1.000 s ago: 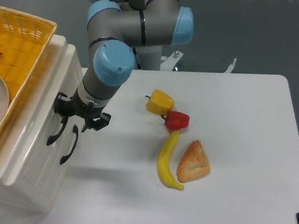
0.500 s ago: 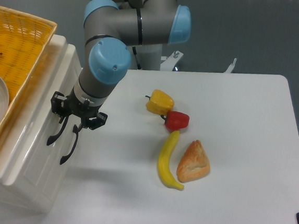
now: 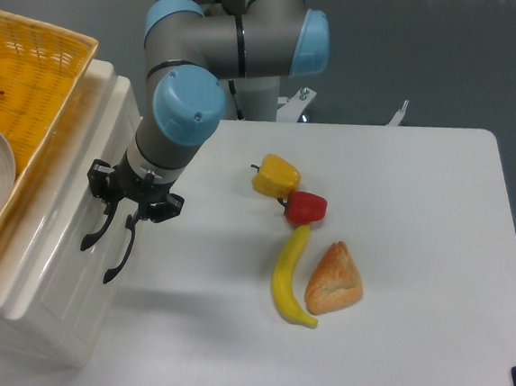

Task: Slide the top white drawer open
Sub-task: 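Close the gripper on the upper drawer handle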

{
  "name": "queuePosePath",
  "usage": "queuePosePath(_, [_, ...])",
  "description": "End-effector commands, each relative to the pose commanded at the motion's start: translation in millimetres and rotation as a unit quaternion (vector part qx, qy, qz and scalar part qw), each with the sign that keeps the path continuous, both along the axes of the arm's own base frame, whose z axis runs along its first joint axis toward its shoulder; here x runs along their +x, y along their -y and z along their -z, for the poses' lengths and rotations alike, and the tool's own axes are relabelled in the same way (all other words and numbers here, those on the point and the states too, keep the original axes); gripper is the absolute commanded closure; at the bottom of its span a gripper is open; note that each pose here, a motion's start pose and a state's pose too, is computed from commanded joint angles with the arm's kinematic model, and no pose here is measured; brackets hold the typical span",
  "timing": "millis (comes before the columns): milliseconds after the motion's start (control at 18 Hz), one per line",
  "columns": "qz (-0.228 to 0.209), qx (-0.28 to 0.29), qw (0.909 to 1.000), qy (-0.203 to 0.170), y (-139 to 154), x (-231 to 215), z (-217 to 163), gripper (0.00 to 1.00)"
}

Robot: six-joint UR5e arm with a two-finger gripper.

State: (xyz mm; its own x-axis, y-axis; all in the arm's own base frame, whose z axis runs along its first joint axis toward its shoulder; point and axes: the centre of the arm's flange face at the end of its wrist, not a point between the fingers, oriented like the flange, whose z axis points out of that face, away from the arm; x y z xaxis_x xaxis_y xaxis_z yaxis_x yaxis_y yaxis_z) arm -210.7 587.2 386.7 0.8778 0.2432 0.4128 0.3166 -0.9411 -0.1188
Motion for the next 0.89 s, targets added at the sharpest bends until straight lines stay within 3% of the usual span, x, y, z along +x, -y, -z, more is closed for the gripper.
queuePosePath(556, [0.002,0.000,1.0000,-0.002,0.1,2.0,-1.7,0.63])
queuePosePath(889, [0.002,0.002,1.0000,-0.003,-0.7,2.6,-3.2,0.73])
